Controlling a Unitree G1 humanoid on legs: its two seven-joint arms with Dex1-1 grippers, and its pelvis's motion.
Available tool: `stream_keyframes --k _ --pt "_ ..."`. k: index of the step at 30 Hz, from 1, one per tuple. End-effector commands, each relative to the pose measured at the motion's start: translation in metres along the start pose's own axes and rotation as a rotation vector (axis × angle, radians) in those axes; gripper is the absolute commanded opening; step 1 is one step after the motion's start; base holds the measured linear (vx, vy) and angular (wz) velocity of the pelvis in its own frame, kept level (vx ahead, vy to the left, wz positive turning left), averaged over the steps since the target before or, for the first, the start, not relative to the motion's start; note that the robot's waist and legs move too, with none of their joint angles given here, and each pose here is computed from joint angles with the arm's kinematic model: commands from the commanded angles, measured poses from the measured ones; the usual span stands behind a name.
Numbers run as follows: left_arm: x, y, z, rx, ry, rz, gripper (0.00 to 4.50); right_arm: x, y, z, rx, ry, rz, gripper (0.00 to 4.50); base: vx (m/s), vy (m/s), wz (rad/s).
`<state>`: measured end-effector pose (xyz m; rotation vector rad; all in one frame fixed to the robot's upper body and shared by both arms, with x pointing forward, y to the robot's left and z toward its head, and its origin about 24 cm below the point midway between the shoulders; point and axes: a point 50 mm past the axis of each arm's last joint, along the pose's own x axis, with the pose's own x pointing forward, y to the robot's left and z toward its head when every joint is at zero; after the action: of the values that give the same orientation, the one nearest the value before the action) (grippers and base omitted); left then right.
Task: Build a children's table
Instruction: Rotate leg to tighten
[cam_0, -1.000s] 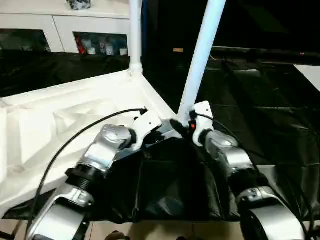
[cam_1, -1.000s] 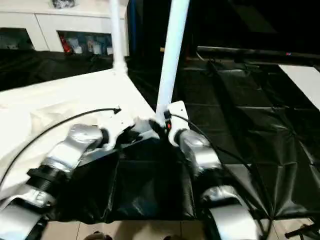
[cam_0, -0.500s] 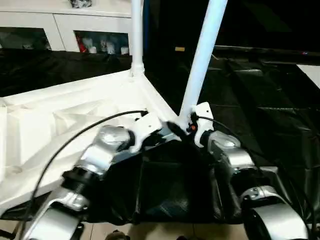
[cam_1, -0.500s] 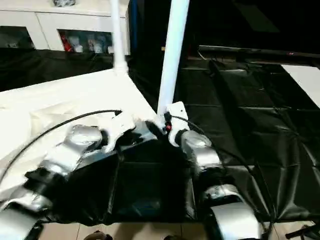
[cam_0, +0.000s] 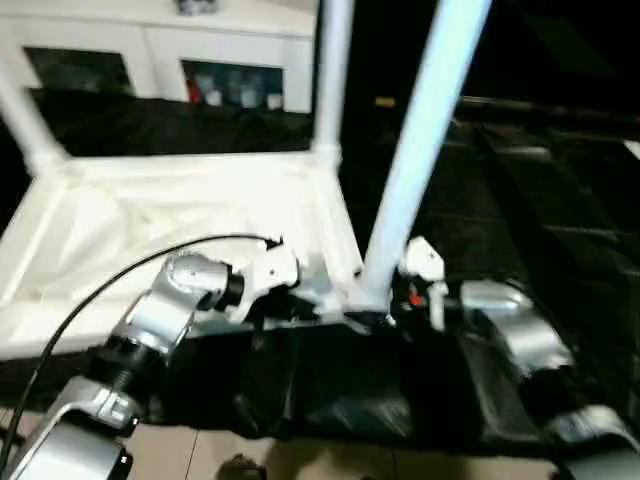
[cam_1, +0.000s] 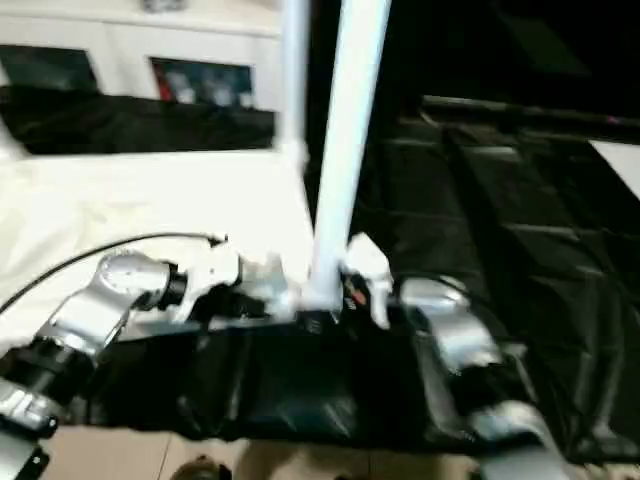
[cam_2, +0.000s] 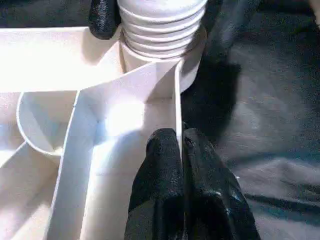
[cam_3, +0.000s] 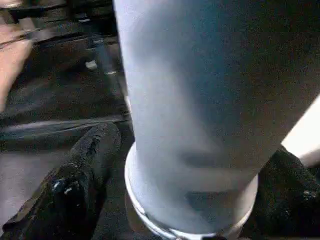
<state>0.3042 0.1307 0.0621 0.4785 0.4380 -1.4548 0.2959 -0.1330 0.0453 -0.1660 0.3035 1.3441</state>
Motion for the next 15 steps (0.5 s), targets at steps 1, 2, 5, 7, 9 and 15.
stream_keyframes --k 1,2,5,7,9,15 --pt "0.006 0.003 0.022 0.089 -0.055 -0.020 0.00 0.011 0.013 0.009 -0.030 -0.019 0.130 3.56 0.000 0.000 0.00" --pt "0.006 0.003 0.022 0.089 -0.054 -0.026 0.00 0.011 0.015 0.008 -0.026 -0.014 0.150 3.56 0.000 0.000 0.00" --pt "0.005 0.003 0.021 0.091 -0.046 -0.046 0.00 0.012 0.019 0.007 -0.012 -0.004 0.179 3.38 0.000 0.000 0.00" --pt "0.005 0.003 0.020 0.091 -0.042 -0.056 0.00 0.011 0.022 0.007 -0.004 -0.003 0.189 3.25 0.000 0.000 0.00" --pt "0.004 0.002 0.019 0.090 -0.041 -0.059 0.00 0.012 0.023 0.007 0.002 -0.001 0.193 3.03 0.000 0.000 0.00" --pt "0.006 0.004 0.017 0.069 -0.046 -0.016 0.00 0.016 0.024 0.002 0.057 -0.030 0.138 2.77 0.000 0.000 0.00"
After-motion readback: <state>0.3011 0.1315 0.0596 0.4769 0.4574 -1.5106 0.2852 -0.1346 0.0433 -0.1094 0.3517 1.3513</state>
